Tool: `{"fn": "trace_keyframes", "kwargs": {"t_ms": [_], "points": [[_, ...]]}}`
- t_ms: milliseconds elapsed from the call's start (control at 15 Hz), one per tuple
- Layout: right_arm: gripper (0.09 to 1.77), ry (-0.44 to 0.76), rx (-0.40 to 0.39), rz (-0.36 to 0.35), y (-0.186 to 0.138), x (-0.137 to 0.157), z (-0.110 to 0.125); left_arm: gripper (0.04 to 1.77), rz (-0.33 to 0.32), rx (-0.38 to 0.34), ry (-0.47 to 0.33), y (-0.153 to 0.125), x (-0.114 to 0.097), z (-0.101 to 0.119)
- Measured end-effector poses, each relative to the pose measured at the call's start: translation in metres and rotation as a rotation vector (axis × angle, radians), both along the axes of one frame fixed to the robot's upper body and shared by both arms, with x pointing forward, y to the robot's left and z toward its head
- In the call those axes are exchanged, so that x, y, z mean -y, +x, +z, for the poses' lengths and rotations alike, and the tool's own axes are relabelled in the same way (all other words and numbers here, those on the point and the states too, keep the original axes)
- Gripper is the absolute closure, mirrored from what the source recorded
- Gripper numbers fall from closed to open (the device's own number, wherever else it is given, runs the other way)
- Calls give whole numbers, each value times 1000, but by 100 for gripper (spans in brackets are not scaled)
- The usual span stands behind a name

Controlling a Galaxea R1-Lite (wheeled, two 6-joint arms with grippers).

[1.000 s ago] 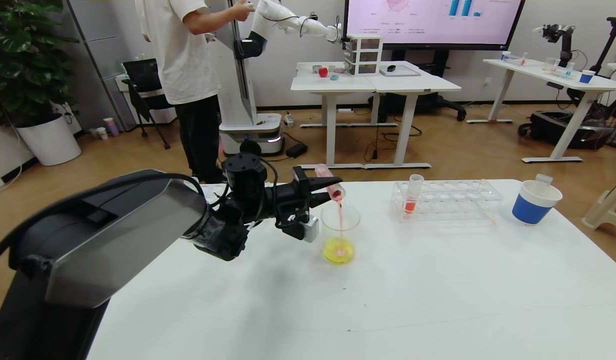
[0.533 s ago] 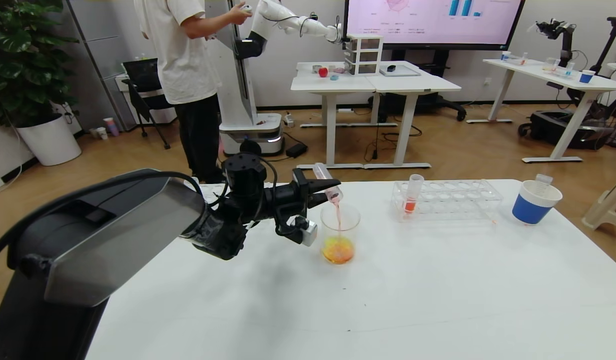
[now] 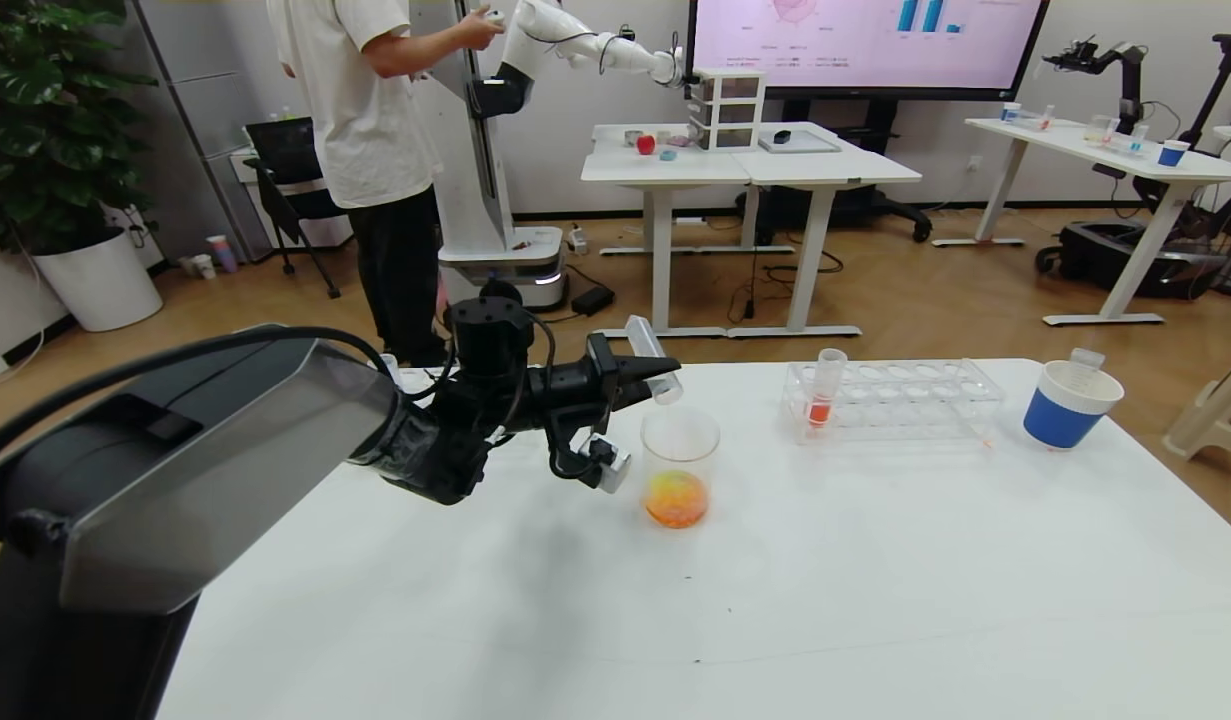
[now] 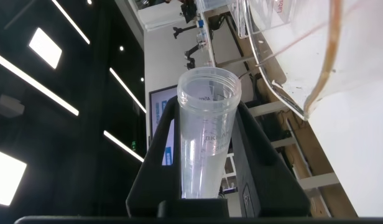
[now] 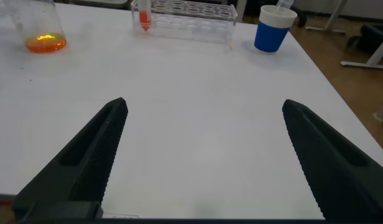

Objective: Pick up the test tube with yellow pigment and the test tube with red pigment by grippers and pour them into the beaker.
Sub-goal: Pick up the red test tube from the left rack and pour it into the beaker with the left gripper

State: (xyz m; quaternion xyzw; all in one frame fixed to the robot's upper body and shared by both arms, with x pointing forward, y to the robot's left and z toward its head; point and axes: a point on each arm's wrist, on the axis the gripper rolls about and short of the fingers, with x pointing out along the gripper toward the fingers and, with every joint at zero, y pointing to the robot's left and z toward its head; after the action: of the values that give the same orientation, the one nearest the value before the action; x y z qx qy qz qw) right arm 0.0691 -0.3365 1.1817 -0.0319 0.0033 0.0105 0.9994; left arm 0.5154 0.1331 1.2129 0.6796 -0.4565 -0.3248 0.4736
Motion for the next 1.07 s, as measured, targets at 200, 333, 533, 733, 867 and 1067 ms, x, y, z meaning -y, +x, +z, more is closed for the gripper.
{"fn": "trace_keyframes", "kwargs": {"t_ms": [200,333,533,733,867,1067], "points": [[12,0,0,0,0,0,0,131,-3,-9,-11,-2,1,6],[12,0,0,0,0,0,0,131,-1,-71,-42,-3,0,9],[12,0,0,0,0,0,0,131,73,-225,-134,-8,-4,20],[12,0,0,0,0,0,0,131,174,-450,-335,-16,-10,33],[12,0,0,0,0,0,0,131,279,-585,-595,-19,-14,43],[12,-1,0,0,0,0,0,131,430,-800,-1023,-26,-17,46]]}}
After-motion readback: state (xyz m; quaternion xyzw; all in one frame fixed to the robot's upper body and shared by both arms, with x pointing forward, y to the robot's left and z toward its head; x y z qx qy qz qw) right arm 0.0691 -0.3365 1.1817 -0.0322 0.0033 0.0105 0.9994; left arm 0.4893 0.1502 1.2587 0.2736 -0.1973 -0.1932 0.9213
